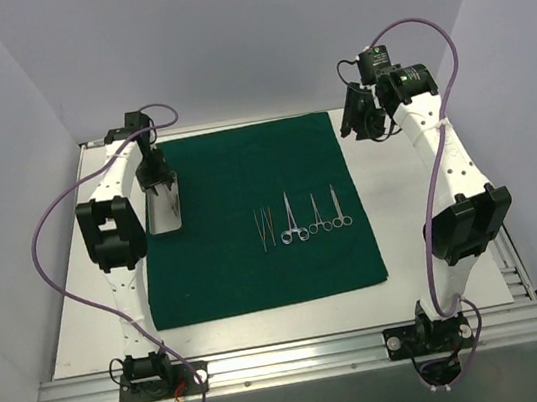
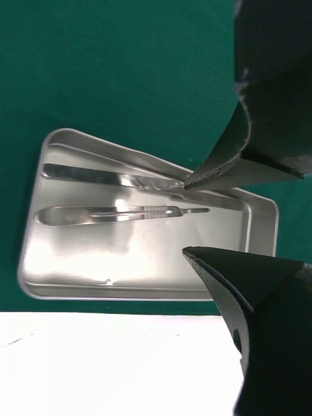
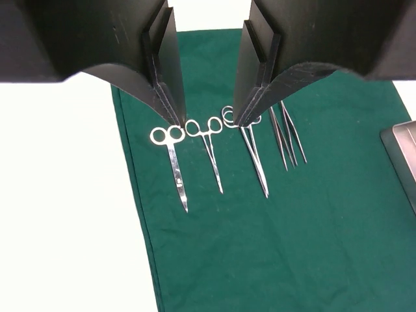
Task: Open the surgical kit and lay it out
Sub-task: Pick up the medical item from the container.
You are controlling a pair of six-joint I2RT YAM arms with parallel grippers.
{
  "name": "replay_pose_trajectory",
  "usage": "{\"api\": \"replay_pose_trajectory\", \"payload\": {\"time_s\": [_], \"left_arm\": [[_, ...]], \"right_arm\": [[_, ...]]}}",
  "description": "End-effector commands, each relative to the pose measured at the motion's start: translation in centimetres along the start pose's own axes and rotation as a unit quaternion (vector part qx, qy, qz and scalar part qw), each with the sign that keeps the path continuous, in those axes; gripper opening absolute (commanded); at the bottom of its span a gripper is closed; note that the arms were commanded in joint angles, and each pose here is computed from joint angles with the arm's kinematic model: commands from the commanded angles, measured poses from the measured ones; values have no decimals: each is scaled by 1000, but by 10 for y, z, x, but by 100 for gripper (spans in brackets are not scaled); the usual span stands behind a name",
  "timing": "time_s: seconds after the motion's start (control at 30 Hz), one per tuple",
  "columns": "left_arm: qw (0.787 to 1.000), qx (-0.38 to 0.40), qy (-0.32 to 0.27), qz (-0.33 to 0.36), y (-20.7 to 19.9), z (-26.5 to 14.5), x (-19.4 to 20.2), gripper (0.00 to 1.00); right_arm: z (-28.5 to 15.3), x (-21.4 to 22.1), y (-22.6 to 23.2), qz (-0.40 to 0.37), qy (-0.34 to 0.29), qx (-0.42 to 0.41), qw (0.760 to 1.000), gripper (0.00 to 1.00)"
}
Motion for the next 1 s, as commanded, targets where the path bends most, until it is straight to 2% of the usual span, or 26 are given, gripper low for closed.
{"api": "replay_pose_trajectory", "payload": {"time_s": [0.0,0.2,0.43,0.6,0.97], "left_arm": [[999,-7,-31,1,3,-2,-18,49],[1000,-14,-15,-9,3,11,-17,54],[1000,2,-6,-8,-1,21,-15,53],[1000,5,16,-11,-3,32,-5,49],[1000,5,3,-8,-10,30,1,49]], "right_arm": [[-21,4,-6,5,-7,8,1000,36],[-19,5,-9,18,-2,13,1000,36],[-15,7,-8,24,5,10,1000,36],[-15,7,-8,25,8,9,1000,36],[-15,11,-12,22,17,11,1000,36]]}}
Point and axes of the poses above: each gripper's point midway between its finger pads, its own z axis out along the fingers, its own y axis along the line the jaws close on, x = y × z, the point moved 10 cm from there along -z, back along the fingers, and after that the axes turned 10 degrees about z, right-handed, at the moved point
